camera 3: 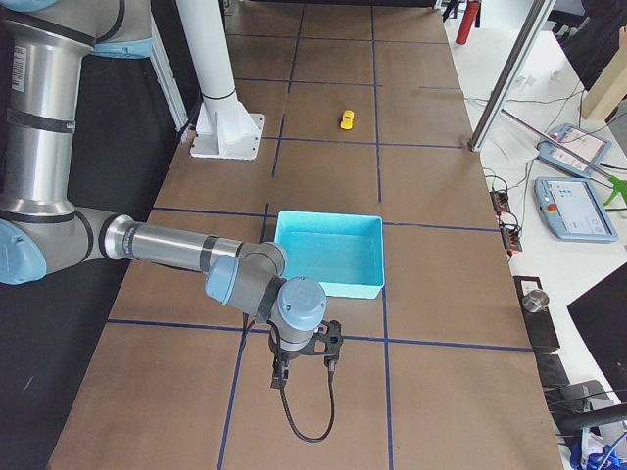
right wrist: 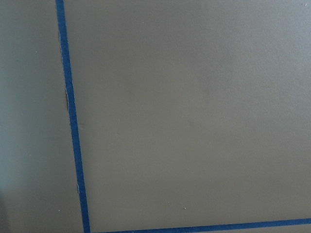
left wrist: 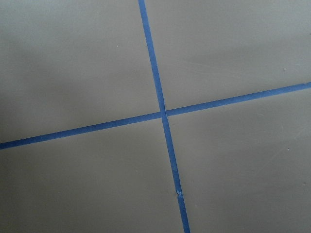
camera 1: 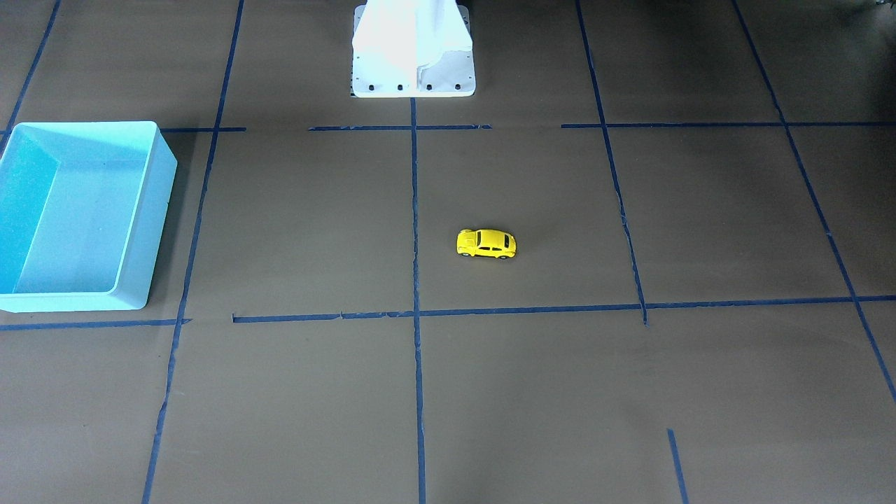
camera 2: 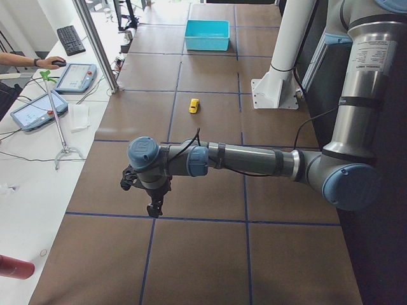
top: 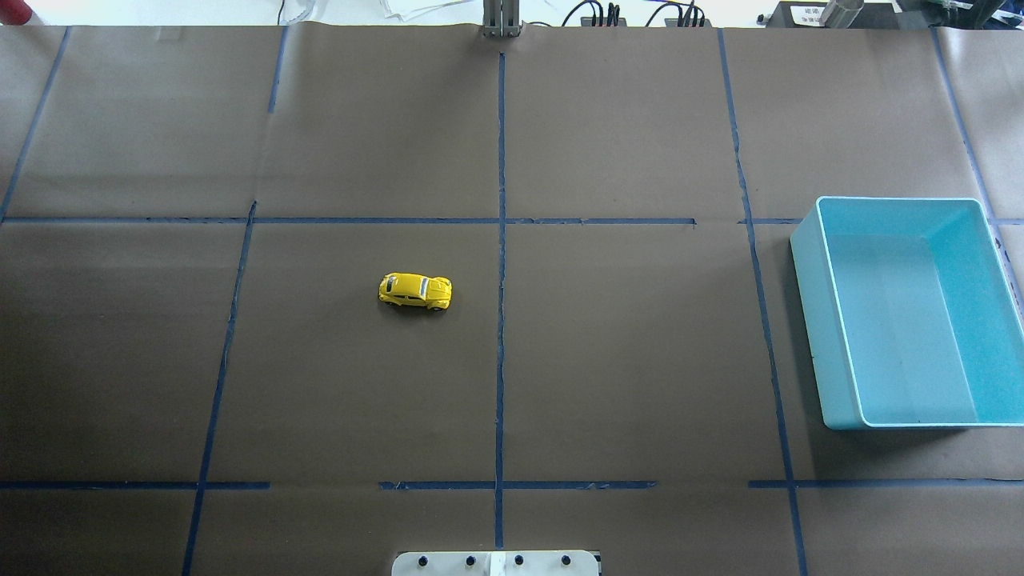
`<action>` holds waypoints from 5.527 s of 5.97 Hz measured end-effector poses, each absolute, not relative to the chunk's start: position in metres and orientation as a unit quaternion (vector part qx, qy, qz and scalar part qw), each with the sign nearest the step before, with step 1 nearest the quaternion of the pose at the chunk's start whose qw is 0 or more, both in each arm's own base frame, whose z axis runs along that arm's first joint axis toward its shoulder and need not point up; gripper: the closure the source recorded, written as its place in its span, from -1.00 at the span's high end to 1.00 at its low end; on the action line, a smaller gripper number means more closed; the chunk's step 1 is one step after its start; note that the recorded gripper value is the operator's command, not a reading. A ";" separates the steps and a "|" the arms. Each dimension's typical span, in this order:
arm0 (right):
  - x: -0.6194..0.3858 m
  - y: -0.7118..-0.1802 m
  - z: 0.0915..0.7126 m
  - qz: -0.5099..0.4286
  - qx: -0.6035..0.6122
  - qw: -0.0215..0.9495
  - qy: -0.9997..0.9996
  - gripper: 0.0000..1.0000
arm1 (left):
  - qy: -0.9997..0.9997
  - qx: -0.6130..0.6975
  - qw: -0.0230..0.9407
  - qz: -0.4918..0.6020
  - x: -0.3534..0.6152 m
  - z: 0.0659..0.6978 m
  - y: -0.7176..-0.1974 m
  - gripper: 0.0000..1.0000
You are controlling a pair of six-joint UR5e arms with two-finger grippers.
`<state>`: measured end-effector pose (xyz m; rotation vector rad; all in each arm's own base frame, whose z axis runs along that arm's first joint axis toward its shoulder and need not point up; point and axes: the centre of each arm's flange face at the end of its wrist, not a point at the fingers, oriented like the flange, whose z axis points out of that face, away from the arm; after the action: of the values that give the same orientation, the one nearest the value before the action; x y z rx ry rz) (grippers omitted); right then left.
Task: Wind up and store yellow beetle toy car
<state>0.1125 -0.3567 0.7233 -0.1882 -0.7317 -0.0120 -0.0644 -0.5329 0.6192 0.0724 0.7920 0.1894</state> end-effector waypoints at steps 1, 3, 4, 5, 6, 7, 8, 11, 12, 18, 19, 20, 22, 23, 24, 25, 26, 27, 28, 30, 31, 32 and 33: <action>0.112 -0.357 0.723 -0.006 -0.092 0.929 -0.357 1.00 | 0.385 0.035 0.918 0.092 -0.064 0.620 -0.533 1.00; 0.112 -0.357 0.723 -0.006 -0.092 0.929 -0.357 1.00 | 0.385 0.035 0.918 0.092 -0.064 0.619 -0.533 1.00; 0.112 -0.357 0.723 -0.006 -0.092 0.929 -0.357 1.00 | 0.385 0.035 0.918 0.092 -0.064 0.619 -0.533 1.00; 0.112 -0.357 0.723 -0.006 -0.092 0.929 -0.357 1.00 | 0.385 0.035 0.918 0.092 -0.064 0.619 -0.533 1.00; 0.112 -0.357 0.723 -0.006 -0.092 0.929 -0.357 1.00 | 0.385 0.035 0.918 0.092 -0.064 0.619 -0.533 1.00; 0.112 -0.357 0.723 -0.007 -0.092 0.929 -0.357 1.00 | 0.385 0.035 0.918 0.092 -0.064 0.619 -0.533 1.00; 0.112 -0.357 0.723 -0.007 -0.092 0.929 -0.357 1.00 | 0.385 0.035 0.918 0.092 -0.064 0.619 -0.533 1.00; 0.112 -0.357 0.723 -0.007 -0.092 0.929 -0.357 1.00 | 0.385 0.036 0.918 0.092 -0.064 0.618 -0.533 1.00; 0.112 -0.357 0.723 -0.007 -0.092 0.929 -0.357 1.00 | 0.385 0.036 0.918 0.092 -0.064 0.618 -0.534 1.00; 0.112 -0.357 0.723 -0.007 -0.092 0.929 -0.357 1.00 | 0.385 0.036 0.918 0.092 -0.064 0.618 -0.534 1.00; 0.112 -0.357 0.723 -0.006 -0.092 0.929 -0.357 1.00 | 0.385 0.036 0.918 0.092 -0.064 0.618 -0.534 1.00; 0.112 -0.357 0.723 -0.006 -0.092 0.929 -0.357 1.00 | 0.385 0.036 0.918 0.092 -0.064 0.618 -0.534 1.00; 0.112 -0.357 0.723 -0.006 -0.091 0.929 -0.358 1.00 | 0.385 0.036 0.918 0.092 -0.064 0.618 -0.534 1.00; 0.112 -0.357 0.723 -0.006 -0.091 0.929 -0.358 1.00 | 0.385 0.036 0.918 0.092 -0.064 0.618 -0.534 1.00; 0.112 -0.358 0.722 -0.006 -0.090 0.929 -0.358 1.00 | 0.385 0.036 0.918 0.092 -0.064 0.618 -0.534 1.00; 0.113 -0.361 0.719 -0.006 -0.087 0.930 -0.358 1.00 | 0.385 0.036 0.918 0.092 -0.064 0.618 -0.534 1.00; 0.113 -0.364 0.714 -0.008 -0.082 0.930 -0.357 1.00 | 0.385 0.036 0.918 0.092 -0.064 0.618 -0.534 1.00; 0.113 -0.366 0.711 -0.009 -0.078 0.931 -0.357 1.00 | 0.385 0.036 0.918 0.092 -0.064 0.618 -0.534 1.00; 0.113 -0.367 0.709 -0.009 -0.077 0.931 -0.357 1.00 | 0.385 0.036 0.918 0.092 -0.064 0.618 -0.534 1.00; 0.113 -0.366 0.711 -0.009 -0.079 0.931 -0.357 1.00 | 0.385 0.037 0.918 0.092 -0.064 0.617 -0.534 1.00; 0.113 -0.366 0.712 -0.009 -0.079 0.931 -0.357 1.00 | 0.385 0.037 0.918 0.093 -0.064 0.617 -0.535 1.00; 0.113 -0.366 0.712 -0.009 -0.080 0.931 -0.357 1.00 | 0.385 0.038 0.918 0.093 -0.064 0.616 -0.536 1.00; 0.113 -0.365 0.712 -0.009 -0.080 0.931 -0.357 1.00 | 0.385 0.038 0.918 0.093 -0.064 0.615 -0.536 1.00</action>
<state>0.1131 -0.3654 0.7125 -0.1642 -0.7310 -0.0190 -0.0642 -0.5359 0.6155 0.0784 0.7914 0.1916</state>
